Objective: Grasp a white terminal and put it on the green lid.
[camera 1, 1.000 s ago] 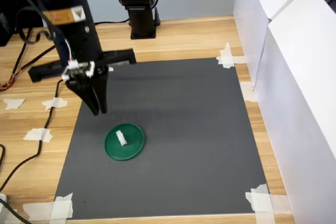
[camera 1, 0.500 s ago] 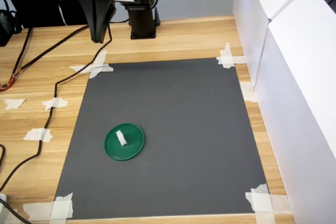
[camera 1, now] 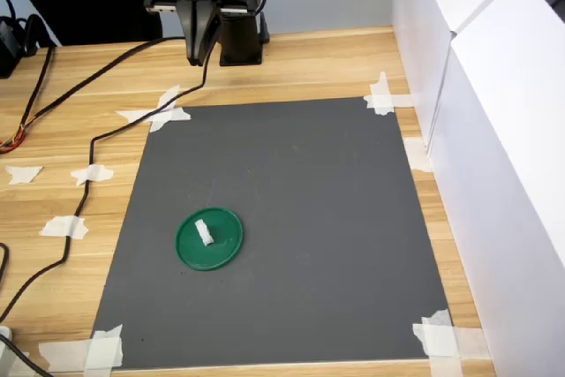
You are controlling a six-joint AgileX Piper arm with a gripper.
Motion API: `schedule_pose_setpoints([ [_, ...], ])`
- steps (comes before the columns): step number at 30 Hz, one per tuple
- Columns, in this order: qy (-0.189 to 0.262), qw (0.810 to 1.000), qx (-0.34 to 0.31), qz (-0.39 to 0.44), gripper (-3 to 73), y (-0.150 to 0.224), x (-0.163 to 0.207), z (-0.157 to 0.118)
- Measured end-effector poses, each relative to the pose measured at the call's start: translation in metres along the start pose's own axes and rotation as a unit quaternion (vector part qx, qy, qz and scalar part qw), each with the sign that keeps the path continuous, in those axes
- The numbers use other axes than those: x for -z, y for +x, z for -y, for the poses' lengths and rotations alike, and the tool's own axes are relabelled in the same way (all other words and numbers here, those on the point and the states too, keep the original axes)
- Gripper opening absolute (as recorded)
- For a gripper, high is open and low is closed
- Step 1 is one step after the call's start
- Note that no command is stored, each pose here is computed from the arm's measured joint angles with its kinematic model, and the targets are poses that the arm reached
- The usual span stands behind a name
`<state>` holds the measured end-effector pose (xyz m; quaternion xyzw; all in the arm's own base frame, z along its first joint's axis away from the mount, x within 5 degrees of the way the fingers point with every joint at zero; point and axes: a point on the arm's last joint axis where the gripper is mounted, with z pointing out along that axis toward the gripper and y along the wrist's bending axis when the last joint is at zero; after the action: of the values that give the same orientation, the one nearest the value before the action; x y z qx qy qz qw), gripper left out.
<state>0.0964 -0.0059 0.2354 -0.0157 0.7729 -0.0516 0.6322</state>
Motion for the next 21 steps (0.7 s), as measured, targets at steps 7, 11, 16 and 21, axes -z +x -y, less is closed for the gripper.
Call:
schedule_pose_setpoints([
  [7,0.005,0.997,-0.017,0.070,-1.6,0.004,0.021,-0.001],
  [11,0.005,0.996,-0.019,0.087,-1.6,0.019,0.029,-0.002],
  [16,0.005,0.996,-0.013,0.093,-1.6,0.034,0.034,-0.004],
  [21,0.003,0.997,-0.001,0.073,-1.6,0.042,0.034,-0.005],
])
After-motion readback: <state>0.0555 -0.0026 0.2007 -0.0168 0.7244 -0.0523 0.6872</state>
